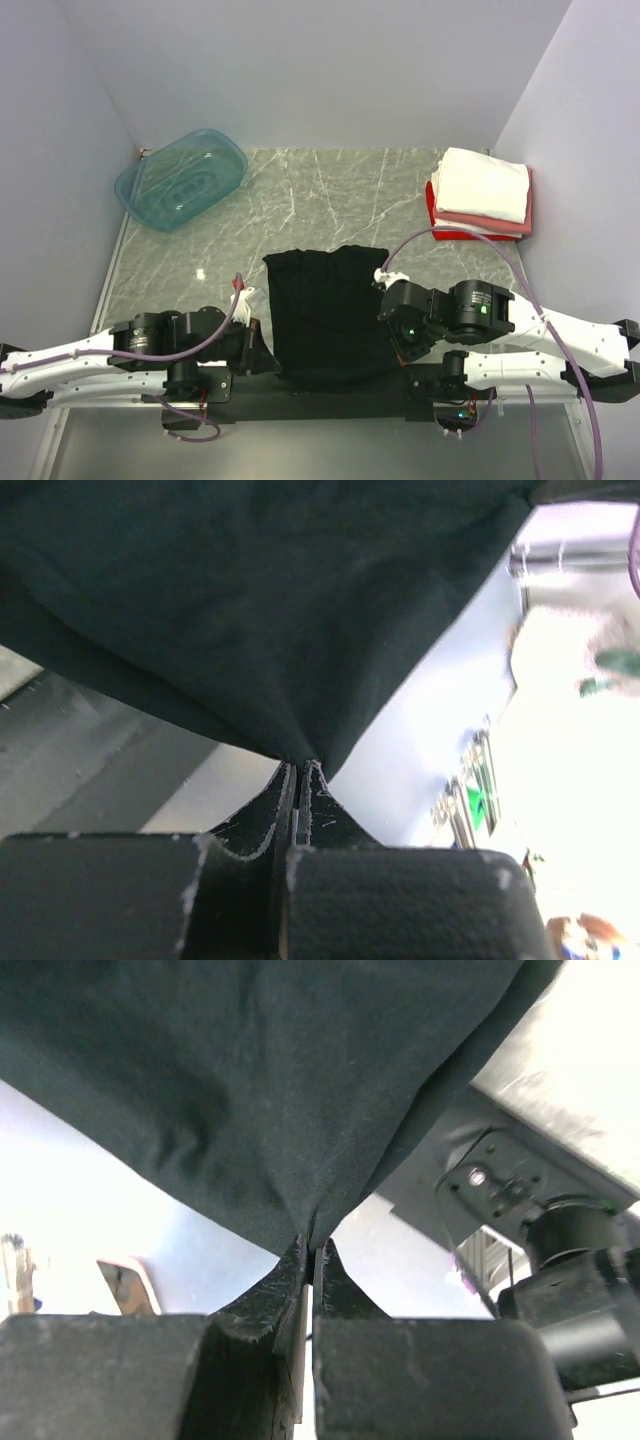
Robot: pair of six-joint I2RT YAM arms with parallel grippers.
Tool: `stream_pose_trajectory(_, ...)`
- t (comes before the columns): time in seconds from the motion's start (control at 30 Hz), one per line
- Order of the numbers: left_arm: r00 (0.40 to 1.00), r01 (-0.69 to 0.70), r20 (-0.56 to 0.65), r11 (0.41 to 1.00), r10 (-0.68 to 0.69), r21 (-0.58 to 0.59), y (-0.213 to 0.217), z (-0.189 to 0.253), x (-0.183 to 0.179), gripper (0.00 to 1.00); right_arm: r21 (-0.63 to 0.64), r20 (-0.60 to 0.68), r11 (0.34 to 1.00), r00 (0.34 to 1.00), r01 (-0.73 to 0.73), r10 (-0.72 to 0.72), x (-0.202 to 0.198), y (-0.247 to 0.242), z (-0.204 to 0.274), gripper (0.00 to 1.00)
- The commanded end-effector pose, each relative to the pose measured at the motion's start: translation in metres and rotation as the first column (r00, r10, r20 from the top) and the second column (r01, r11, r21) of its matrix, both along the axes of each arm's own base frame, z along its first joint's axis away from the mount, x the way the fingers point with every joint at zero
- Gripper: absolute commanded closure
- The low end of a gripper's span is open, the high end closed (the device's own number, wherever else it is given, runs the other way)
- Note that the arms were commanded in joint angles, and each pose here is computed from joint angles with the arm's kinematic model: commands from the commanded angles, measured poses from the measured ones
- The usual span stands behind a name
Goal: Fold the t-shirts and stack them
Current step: Fold the tshirt
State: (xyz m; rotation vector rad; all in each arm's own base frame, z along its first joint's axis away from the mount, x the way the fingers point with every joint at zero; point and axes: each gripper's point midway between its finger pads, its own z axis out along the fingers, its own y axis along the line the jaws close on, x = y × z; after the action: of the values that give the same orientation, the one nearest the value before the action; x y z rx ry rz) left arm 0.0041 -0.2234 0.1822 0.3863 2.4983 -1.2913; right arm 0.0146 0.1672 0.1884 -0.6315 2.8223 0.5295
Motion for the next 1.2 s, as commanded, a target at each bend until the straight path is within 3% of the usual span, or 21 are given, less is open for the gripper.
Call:
stream_pose_trajectory(0.0,0.993,-0.104,0.047,0.994,0.106,-0.032,-0.008,0.010,0.021,0.99,-0.027,0.124,0.996,0.989,0.089,-0.085,0.026,-0.004,0.016,1.00)
stream_pose_trajectory(0.17,0.958,-0.239,0.150,0.970,0.243,-0.044,-0.021,0.016,0.056,0.99,-0.050,0.303,0.974,0.932,0.223,-0.198,0.069,-0.002,0.030,1.00)
stream_pose_trajectory(0.43,0.875,-0.395,0.305,0.919,0.377,-0.001,-0.027,0.026,0.102,0.99,-0.072,0.407,0.939,0.870,0.335,-0.279,0.121,0.001,0.029,1.00)
stream_pose_trajectory(0.67,0.844,-0.428,0.351,0.904,0.404,-0.013,-0.028,0.031,0.142,1.00,-0.012,0.448,0.920,0.825,0.391,-0.345,0.153,-0.002,0.037,1.00)
stream_pose_trajectory(1.17,0.777,-0.552,0.392,0.833,0.493,0.047,-0.004,0.008,0.195,1.00,-0.094,0.489,0.891,0.800,0.444,-0.347,0.217,0.005,0.018,1.00)
